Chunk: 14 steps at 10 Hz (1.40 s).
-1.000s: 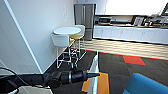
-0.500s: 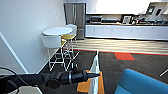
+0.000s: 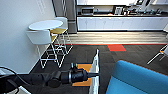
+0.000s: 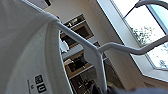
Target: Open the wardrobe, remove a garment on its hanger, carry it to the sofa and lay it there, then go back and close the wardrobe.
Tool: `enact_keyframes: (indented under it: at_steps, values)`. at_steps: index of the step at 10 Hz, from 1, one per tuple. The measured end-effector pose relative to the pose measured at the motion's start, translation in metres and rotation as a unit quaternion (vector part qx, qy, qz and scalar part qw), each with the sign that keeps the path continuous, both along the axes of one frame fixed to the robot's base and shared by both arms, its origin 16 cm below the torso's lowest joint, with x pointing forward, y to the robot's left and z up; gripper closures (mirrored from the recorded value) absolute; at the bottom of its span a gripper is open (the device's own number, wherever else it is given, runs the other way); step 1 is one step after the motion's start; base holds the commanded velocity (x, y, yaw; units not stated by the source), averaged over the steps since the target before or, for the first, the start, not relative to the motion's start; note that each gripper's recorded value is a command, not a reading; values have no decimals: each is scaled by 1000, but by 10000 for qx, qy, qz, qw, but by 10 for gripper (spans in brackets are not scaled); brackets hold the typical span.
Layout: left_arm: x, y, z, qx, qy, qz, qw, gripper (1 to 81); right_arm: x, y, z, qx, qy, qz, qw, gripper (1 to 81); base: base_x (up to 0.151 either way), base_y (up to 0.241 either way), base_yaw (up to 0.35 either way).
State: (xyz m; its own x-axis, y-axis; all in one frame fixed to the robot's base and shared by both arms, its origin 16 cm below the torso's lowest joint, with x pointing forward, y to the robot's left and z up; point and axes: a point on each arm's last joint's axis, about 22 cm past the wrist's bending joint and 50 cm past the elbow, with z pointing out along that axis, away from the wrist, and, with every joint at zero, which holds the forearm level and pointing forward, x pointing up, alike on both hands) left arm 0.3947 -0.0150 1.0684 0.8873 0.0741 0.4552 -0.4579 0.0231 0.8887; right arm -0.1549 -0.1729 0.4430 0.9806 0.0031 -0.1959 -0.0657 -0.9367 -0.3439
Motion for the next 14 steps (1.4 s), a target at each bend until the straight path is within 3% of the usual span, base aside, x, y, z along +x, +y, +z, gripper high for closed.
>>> enact_keyframes:
  at_steps: [14]
  values:
    - [-5,-8,4,-34,-87,-103,9999,811,4,0,-1,2,-36,-5,10000,10,0,0,-229]
